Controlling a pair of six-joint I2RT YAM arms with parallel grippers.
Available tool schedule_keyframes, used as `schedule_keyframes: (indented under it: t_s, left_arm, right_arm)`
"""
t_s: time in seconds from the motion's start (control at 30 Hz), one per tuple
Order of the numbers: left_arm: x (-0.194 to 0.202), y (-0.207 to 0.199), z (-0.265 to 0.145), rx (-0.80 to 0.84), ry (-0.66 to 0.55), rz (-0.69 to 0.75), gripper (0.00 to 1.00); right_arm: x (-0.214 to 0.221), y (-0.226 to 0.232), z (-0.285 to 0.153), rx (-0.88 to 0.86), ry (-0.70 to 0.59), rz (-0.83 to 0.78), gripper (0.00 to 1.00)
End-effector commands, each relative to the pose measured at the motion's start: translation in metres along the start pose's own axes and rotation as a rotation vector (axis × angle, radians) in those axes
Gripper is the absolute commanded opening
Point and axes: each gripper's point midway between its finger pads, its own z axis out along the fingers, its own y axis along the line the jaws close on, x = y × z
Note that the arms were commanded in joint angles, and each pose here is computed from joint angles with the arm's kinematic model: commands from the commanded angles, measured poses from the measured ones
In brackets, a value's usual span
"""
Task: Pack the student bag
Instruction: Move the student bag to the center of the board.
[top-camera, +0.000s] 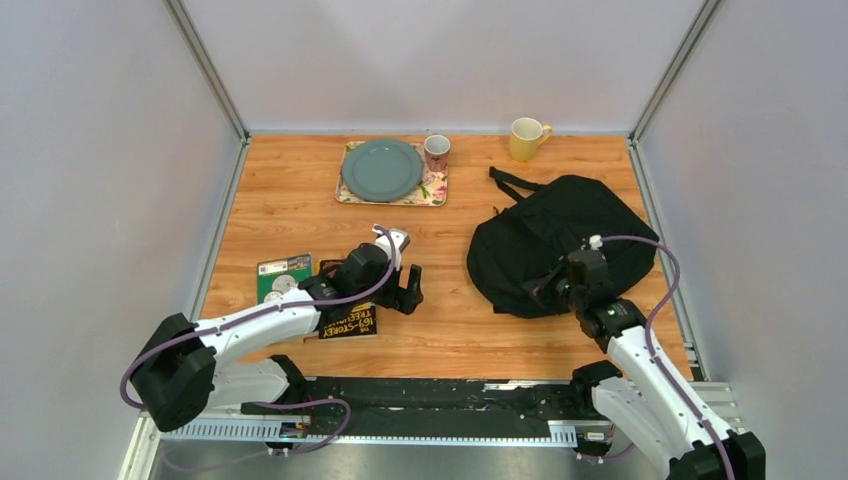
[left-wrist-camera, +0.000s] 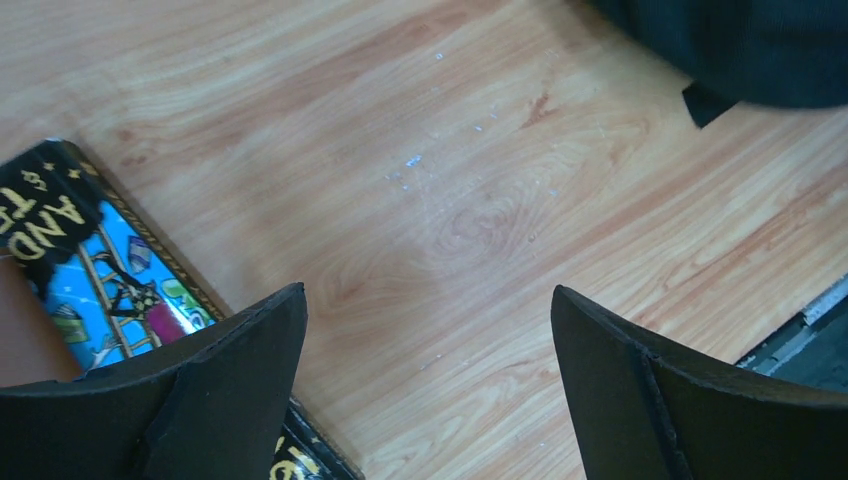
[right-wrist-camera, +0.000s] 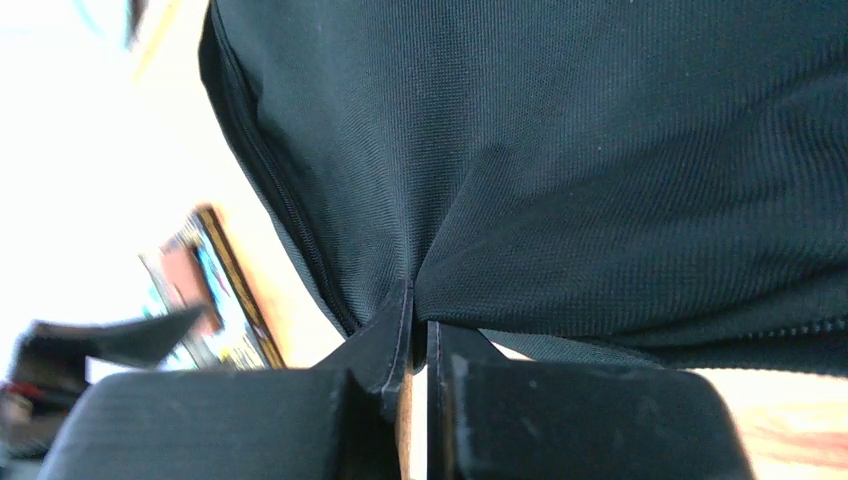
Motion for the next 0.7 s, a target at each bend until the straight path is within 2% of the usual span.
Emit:
schedule_keyframes:
  t_s: [0.0,0.17,0.33,0.47,0.67]
  left_arm:
    - [-0.049,0.003,-0.006,-0.056,-0.118,0.056,0.99]
    - [-0.070,0.009,0.001,-0.073,-0.127,0.043,0.99]
    - [-0.079,-0.003,0.018,0.022,-0.106,0.011,0.99]
    - [-0.064,-0.012,0.042,0.086,-0.023,0.004,0.99]
    - [-0.048,-0.047,0.064,0.300,0.039,-0.040,0.99]
  right_arm:
    - [0.069,-0.015,-0.022,-0.055,0.331,-0.257,0.00]
    - [0.106,-0.030,-0.031,-0.008,0.444,-0.370,0.00]
    - [0.121,-0.045,-0.040,0.048,0.497,-0.467,0.00]
    - [0.120,-0.049,-0.045,0.043,0.477,-0.488,0.00]
    - [0.112,-0.044,-0.049,0.038,0.408,-0.429,0.00]
